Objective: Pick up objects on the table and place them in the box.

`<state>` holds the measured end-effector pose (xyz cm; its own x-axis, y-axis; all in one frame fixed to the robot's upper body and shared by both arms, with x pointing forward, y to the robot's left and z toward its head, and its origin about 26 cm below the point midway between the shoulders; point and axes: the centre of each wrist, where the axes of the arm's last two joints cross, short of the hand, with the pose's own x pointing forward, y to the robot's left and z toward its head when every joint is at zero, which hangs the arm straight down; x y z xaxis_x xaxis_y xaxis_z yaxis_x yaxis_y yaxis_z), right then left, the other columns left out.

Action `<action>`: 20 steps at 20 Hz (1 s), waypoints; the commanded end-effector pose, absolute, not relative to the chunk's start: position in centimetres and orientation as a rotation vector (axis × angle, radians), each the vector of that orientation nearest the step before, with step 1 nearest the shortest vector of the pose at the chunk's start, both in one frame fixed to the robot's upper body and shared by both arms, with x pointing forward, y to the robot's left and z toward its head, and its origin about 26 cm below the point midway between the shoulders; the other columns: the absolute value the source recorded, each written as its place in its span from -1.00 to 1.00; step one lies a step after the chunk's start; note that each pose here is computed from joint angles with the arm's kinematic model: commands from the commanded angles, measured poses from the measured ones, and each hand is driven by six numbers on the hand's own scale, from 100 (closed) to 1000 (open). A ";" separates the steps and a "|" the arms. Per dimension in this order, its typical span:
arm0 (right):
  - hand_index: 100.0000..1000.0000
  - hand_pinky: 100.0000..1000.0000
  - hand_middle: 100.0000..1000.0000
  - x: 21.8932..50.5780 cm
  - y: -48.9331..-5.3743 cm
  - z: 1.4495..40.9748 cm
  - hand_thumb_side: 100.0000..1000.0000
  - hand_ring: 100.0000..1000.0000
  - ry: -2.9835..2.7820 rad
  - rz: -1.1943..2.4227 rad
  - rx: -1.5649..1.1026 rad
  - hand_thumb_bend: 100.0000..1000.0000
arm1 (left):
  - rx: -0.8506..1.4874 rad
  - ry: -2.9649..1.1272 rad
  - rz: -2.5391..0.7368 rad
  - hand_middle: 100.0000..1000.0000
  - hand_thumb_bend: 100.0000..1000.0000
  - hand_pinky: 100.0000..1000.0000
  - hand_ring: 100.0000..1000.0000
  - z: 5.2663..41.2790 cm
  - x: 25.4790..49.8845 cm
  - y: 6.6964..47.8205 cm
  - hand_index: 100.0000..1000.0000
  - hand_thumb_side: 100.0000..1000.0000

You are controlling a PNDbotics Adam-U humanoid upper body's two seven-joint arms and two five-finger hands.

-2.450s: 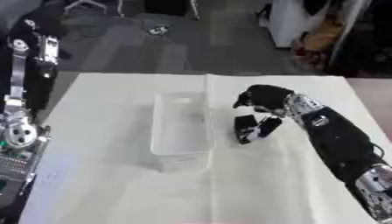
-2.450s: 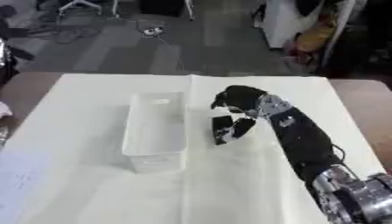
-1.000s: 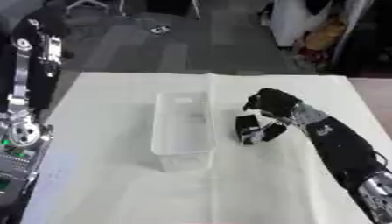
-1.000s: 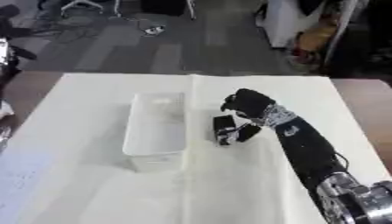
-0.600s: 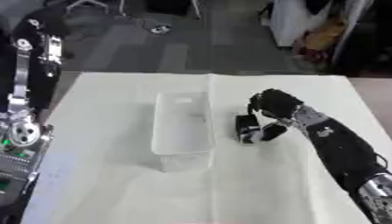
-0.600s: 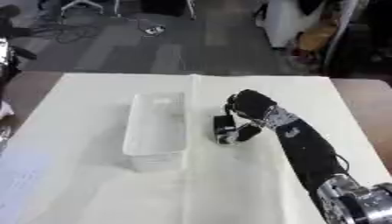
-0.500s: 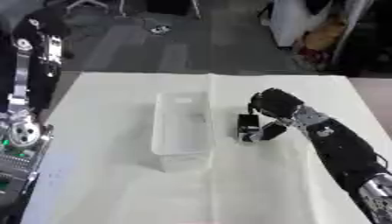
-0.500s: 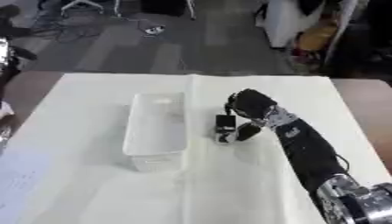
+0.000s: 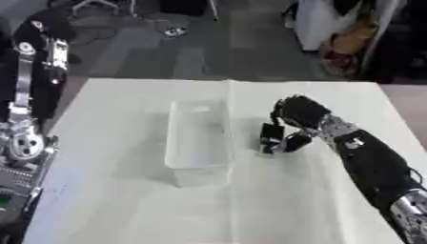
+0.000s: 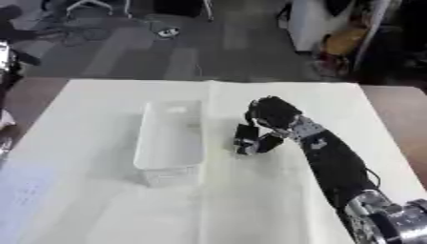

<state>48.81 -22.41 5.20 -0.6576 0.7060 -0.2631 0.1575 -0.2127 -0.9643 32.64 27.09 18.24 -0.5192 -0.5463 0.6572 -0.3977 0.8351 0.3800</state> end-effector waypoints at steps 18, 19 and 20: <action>-0.50 -1.00 -0.83 49.4 -22.2 7.1 0.20 -0.81 -1.845 1.808 -0.986 0.09 | 0.691 -2.213 -0.252 0.64 -0.88 -0.13 0.42 19.2 32.6 27.2 0.71 1.00; -0.50 -1.00 -0.83 49.5 -22.2 7.6 0.20 -0.81 -1.859 1.809 -0.994 0.09 | 0.692 -2.213 -0.253 0.64 -0.88 -0.13 0.42 19.2 32.6 27.2 0.71 1.00; -0.50 -1.00 -0.83 49.7 -22.1 8.1 0.19 -0.81 -1.885 1.795 -0.994 0.08 | 0.692 -2.213 -0.253 0.64 -0.88 -0.13 0.42 19.2 32.6 27.2 0.71 1.00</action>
<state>49.00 -21.97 6.09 -0.6920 0.6977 -0.1852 0.1916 -0.0698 -0.9790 32.64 27.08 18.24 -0.5181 -0.5466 0.6579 -0.3923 0.8353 0.3852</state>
